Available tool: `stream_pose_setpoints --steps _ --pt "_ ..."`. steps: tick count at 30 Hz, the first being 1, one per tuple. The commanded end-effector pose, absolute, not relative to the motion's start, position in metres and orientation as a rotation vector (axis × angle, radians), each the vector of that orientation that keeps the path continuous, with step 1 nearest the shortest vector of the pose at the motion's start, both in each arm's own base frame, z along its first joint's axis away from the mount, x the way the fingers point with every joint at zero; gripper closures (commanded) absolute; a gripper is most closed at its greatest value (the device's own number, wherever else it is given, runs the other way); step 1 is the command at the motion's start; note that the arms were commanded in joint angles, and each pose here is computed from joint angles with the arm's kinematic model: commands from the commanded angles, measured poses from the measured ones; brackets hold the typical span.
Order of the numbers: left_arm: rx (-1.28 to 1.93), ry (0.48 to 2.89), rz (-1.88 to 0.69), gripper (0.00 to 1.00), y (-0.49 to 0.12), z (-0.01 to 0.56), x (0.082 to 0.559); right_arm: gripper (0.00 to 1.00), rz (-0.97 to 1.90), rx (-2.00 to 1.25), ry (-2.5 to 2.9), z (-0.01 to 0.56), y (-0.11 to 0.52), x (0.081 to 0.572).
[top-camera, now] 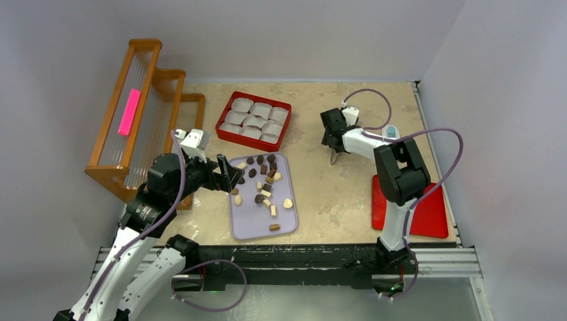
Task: Pack the chocolate
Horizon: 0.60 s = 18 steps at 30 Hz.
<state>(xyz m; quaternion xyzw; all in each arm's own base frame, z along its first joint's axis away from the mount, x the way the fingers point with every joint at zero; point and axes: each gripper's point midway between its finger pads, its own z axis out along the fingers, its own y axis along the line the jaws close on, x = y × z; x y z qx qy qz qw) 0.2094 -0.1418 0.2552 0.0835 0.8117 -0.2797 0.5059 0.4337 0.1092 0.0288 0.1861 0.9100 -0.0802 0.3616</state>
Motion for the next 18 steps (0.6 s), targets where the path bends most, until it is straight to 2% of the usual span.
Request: stream_pose_setpoints --steps 1,13,18 --pt "0.191 1.944 -0.675 0.00 -0.142 0.258 0.210 0.34 -0.145 0.493 2.309 0.030 0.109 0.447" --pt "0.181 1.947 -0.660 0.00 -0.139 0.257 0.211 0.35 -0.167 0.462 2.347 0.013 0.108 0.446" --pt "0.179 1.947 -0.656 0.00 -0.139 0.257 0.212 0.39 -0.171 0.463 2.360 0.009 0.108 0.444"
